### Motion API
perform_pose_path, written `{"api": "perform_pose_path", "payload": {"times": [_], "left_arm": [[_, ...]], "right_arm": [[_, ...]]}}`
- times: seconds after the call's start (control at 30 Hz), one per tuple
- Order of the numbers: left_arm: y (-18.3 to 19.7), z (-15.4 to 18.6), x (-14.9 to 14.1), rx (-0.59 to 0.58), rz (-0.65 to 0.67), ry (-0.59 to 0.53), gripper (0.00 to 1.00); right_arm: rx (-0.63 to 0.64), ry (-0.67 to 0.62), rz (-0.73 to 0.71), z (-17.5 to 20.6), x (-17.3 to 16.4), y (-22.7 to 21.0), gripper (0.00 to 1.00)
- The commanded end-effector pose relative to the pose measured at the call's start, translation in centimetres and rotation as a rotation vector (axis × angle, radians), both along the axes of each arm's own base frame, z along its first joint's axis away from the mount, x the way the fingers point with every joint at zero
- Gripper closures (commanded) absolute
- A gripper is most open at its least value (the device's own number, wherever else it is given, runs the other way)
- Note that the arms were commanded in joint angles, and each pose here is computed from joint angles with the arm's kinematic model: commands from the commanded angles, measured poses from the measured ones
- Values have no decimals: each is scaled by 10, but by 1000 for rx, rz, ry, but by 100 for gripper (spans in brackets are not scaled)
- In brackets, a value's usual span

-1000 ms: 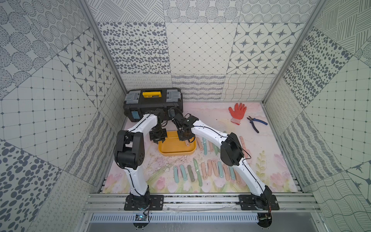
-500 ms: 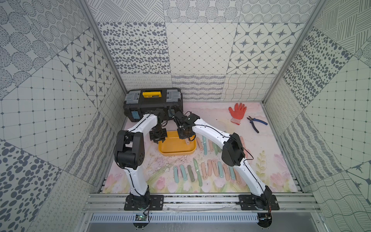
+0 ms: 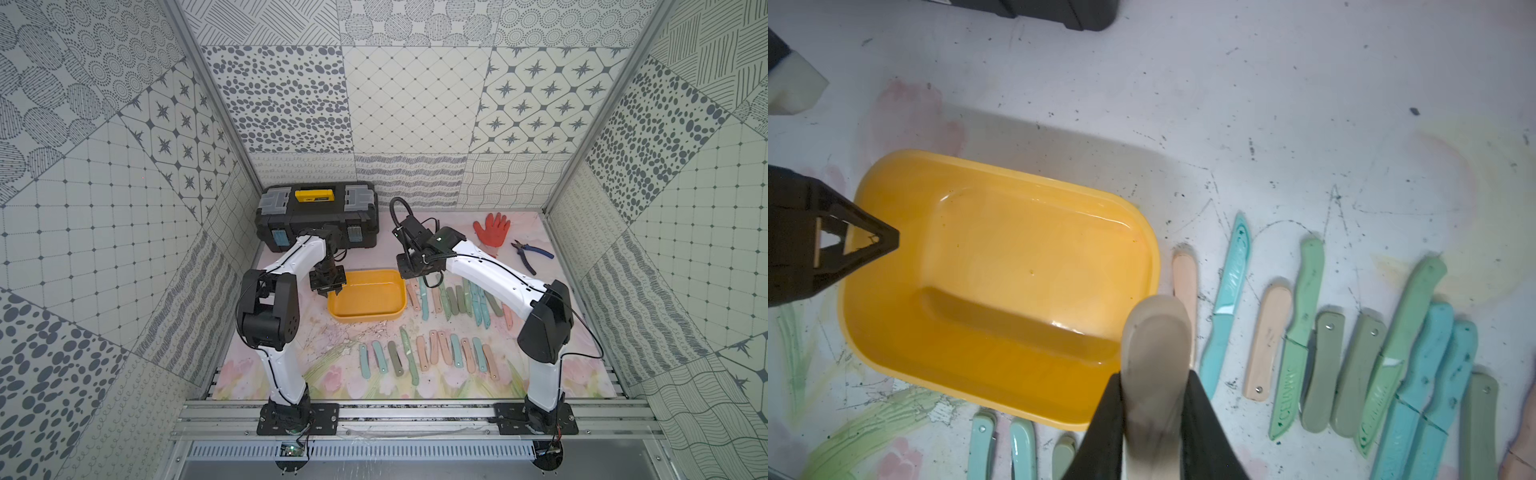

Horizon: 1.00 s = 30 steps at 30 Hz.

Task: Take the fruit knife out of the storage box
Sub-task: Place the fruit knife at the center of the board.

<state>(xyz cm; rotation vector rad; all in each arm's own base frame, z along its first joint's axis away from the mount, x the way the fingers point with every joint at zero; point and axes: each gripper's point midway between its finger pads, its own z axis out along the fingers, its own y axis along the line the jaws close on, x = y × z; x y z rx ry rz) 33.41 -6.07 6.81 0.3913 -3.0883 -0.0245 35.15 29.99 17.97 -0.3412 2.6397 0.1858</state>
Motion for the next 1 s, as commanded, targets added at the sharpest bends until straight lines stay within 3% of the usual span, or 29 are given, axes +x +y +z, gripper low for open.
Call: {"api": "perform_pose_path", "payload": {"times": [0.0, 0.27, 0.47, 0.77, 0.97], "left_arm": [[0, 3, -4, -2, -1, 8, 70], [0, 2, -5, -1, 0, 12, 70], [0, 1, -5, 2, 0, 14, 70], [0, 0, -5, 3, 1, 17, 70], [0, 0, -5, 3, 0, 17, 70]], "right_arm": [[0, -33, -35, -2, 6, -27, 79], [-14, -1, -123, -20, -5, -82, 79], [33, 42, -81, -37, -12, -73, 80], [-15, 75, -206, -55, -8, -111, 79], [53, 109, -106, -69, -13, -94, 80]]}}
